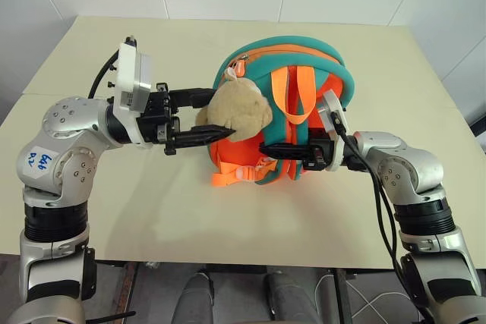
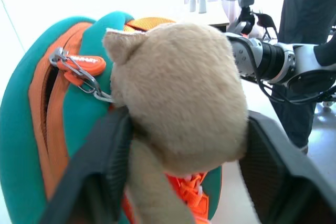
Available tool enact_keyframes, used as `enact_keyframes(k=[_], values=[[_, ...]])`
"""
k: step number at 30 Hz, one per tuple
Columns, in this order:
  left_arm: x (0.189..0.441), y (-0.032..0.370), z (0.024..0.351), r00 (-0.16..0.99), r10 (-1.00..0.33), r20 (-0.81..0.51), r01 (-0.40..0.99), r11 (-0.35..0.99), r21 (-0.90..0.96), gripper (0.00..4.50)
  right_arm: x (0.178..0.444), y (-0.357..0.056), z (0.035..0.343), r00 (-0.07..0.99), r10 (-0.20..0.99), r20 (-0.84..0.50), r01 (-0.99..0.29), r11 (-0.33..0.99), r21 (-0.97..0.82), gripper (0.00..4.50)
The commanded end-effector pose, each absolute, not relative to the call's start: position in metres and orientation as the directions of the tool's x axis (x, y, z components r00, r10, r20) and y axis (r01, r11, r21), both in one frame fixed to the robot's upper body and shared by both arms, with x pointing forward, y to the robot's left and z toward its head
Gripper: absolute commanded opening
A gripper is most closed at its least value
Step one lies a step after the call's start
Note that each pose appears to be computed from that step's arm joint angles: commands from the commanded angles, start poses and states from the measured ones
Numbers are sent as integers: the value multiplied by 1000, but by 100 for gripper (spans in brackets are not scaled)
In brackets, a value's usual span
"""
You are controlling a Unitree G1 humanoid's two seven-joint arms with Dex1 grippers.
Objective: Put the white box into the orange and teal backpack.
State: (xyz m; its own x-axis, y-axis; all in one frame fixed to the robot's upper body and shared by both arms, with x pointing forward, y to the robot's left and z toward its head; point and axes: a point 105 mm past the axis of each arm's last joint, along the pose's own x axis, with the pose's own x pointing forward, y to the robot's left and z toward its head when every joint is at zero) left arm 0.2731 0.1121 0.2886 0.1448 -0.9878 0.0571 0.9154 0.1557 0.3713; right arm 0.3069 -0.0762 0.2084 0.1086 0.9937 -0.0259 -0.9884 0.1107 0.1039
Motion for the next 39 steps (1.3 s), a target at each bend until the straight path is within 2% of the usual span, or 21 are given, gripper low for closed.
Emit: enact_keyframes(k=[1,4,7,10,13,17,21,24,29,33,39], values=[[268,121,307,162,-982,97,882,189,431,159,306,-75,216,103,995,-10,-992,104,69,1],[271,132,309,199,-978,63,880,206,428,93,306,-76,215,106,994,-11,-992,107,70,1],[275,147,310,243,-970,9,879,224,422,93,306,-76,215,108,994,-12,-991,109,72,1],[292,187,310,386,-920,-68,836,317,448,93,305,-77,213,116,993,-16,-990,117,77,1],[301,212,297,448,-880,-155,822,338,459,93,303,-78,212,122,992,-15,-989,123,81,1],[321,235,278,519,-838,-170,800,407,440,93,301,-81,209,143,990,-16,-986,144,85,1],[336,219,239,484,-856,-181,839,396,373,93,296,-81,208,157,987,-8,-983,158,93,1],[341,185,206,412,-893,-179,880,340,330,93,294,-81,207,173,985,-6,-980,172,99,1],[330,152,167,290,-930,-227,940,233,248,93,292,-82,207,194,981,5,-975,193,108,1],[314,155,144,225,-937,-267,971,193,143,93,291,-84,206,218,976,10,-970,215,118,1],[309,179,133,292,-905,-309,955,261,138,93,290,-91,205,246,969,10,-963,243,118,1]])
